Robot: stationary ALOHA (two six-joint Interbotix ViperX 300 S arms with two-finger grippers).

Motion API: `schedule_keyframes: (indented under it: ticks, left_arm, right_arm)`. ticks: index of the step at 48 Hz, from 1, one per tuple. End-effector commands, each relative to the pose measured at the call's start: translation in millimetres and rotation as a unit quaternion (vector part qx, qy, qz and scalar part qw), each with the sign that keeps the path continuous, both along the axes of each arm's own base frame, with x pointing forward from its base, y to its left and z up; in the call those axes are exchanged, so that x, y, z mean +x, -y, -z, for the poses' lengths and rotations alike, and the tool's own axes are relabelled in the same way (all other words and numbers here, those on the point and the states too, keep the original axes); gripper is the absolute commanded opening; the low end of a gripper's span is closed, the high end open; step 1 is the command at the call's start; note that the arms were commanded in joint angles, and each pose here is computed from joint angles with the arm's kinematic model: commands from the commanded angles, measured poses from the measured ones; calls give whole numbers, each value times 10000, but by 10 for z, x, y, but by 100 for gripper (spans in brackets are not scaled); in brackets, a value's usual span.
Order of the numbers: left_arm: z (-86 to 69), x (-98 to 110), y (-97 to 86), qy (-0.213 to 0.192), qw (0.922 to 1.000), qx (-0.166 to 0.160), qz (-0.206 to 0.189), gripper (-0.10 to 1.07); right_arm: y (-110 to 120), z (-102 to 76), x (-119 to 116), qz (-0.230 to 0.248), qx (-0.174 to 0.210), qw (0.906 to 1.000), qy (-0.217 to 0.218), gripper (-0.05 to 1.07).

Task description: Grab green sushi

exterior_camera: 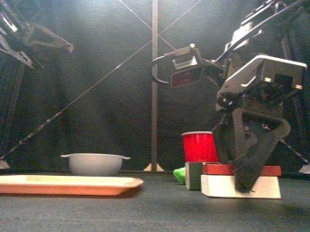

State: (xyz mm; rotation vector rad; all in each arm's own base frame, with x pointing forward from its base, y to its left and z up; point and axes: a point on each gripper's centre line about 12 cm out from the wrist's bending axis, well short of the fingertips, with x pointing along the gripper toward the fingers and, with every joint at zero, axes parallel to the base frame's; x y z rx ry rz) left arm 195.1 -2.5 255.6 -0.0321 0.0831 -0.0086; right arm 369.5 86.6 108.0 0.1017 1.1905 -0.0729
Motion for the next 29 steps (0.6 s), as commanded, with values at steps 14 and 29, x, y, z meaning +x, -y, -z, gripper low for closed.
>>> schedule_keyframes:
  ticks: [14, 29]
  left_arm:
    - [-50, 21, -11, 62, 10000, 29, -26, -2]
    - [-50, 21, -32, 62, 9999, 37, -78, -2]
  right_arm:
    - [-33, -395, 126, 8, 150, 9983, 557, 68]
    - [-26, -433, 163, 39, 179, 9979, 620, 67]
